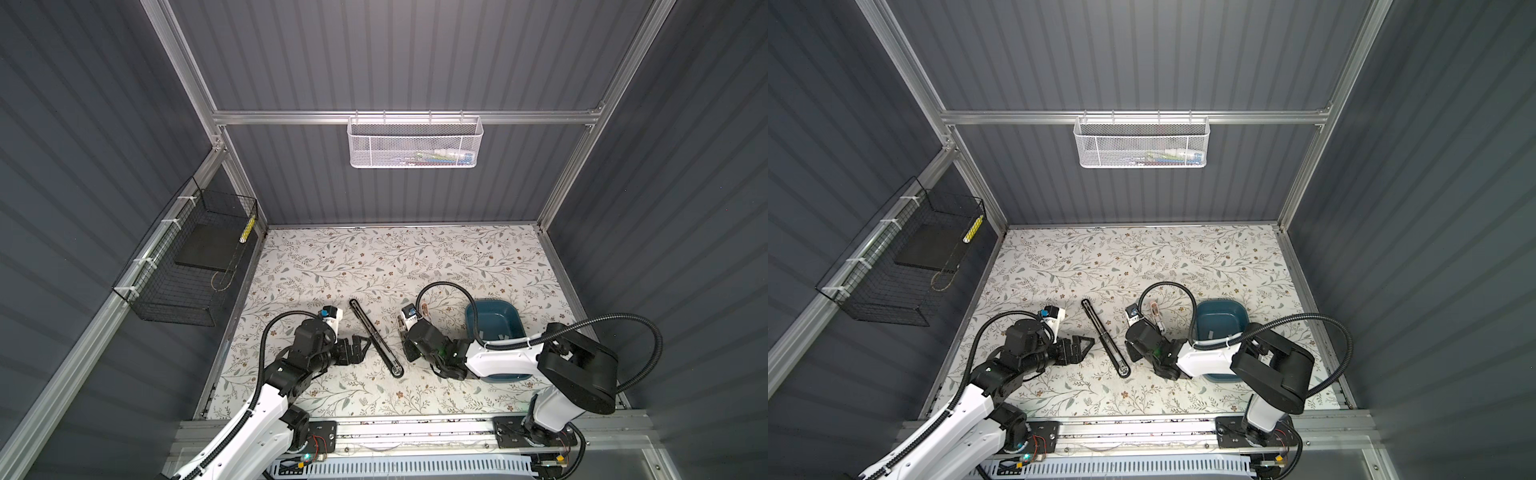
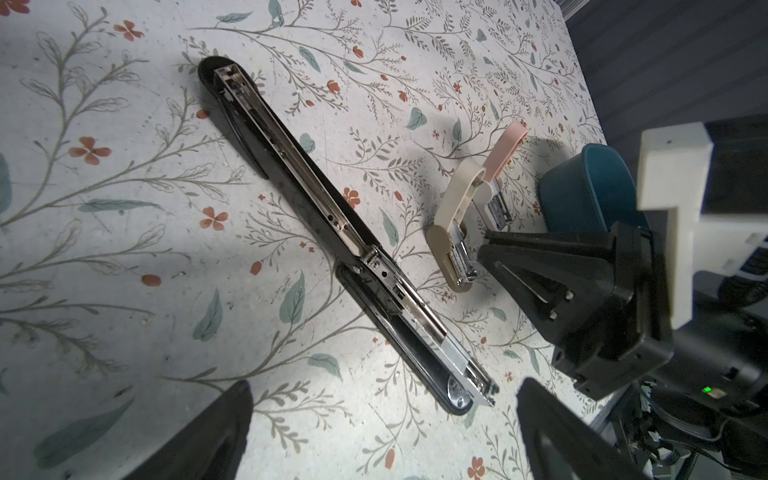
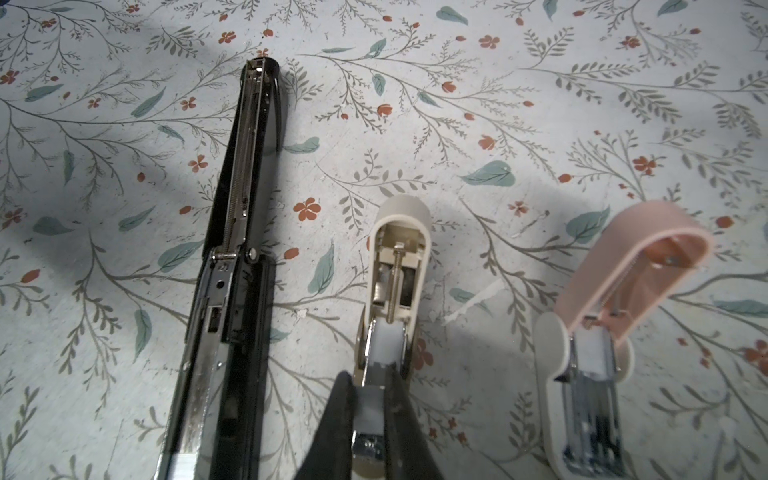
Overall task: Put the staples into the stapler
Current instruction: 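Position the right gripper above the beige stapler's open channel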
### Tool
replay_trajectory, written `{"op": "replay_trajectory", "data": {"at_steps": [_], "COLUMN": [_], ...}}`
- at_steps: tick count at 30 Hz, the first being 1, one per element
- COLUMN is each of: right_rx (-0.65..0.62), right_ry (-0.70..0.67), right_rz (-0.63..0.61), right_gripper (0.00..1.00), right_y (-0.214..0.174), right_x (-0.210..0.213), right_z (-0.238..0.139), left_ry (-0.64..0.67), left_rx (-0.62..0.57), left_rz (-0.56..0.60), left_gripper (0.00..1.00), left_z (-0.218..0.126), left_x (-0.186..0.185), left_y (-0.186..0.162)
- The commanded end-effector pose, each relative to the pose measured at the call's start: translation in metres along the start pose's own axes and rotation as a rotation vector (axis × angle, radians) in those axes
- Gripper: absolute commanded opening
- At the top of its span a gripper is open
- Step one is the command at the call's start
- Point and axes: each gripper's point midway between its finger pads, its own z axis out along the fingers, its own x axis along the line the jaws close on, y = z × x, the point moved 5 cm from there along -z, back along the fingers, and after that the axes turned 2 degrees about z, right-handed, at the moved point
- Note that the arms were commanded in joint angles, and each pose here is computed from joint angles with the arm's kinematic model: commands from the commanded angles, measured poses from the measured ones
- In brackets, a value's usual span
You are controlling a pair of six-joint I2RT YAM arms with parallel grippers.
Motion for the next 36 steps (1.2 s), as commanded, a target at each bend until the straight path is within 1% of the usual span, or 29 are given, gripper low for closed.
{"op": "replay_trajectory", "data": {"at_steps": [1, 36], "right_rx": [-0.009, 0.034], "right_ry": [-0.011, -0.013], "right_rz": [0.019, 0.035], "right_gripper": [0.11, 0.11], "right_y": [0.0055, -0.0022], "right_x": [0.0019, -0.0009], "right_z": [0.0056, 0.0127], "left_ry": [-0.003, -0.002], "left_rx": [0.005, 0.003], "left_rz": [0.016, 0.016], "left_gripper": [1.00, 0.99], "left_z": [0.0011, 0.0004], "left_x": [0.0009, 0.0011], "left_y": [-0.0014, -0.0015]}}
